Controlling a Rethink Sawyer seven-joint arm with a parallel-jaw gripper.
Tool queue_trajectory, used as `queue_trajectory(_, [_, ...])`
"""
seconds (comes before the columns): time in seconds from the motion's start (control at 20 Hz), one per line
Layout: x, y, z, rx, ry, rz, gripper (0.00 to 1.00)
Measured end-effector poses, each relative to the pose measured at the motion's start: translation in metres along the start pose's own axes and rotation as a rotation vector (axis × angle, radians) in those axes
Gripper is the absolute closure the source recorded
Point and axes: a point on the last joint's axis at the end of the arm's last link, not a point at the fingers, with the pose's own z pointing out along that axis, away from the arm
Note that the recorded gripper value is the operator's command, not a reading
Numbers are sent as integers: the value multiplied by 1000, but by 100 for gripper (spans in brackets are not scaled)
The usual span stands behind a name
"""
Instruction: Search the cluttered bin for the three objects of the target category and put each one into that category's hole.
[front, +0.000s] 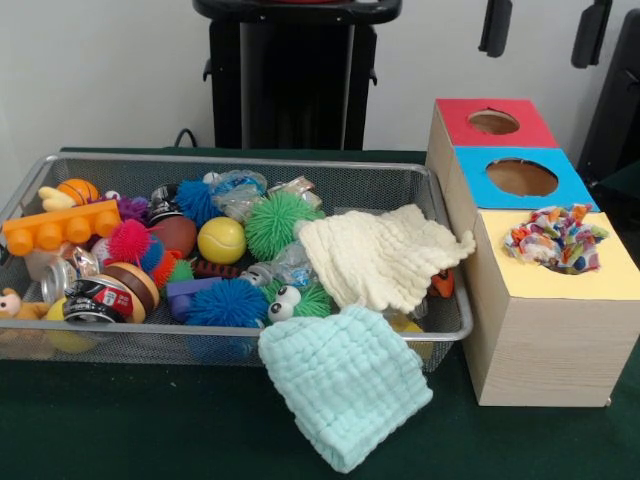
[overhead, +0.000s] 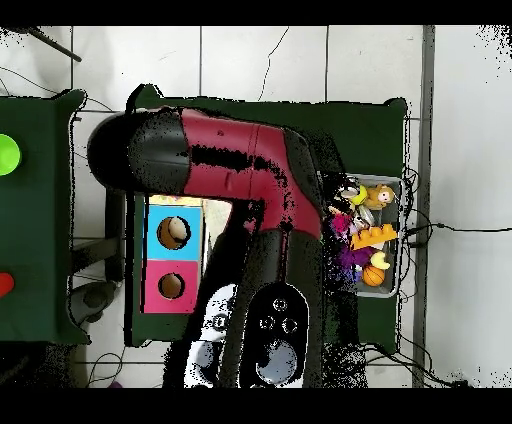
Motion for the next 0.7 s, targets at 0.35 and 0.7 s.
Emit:
queue_trajectory(0.35, [-17, -5, -17, -63, 15, 12, 0])
queue_trajectory(0.7, [-25, -8, -30, -76, -6, -8, 0])
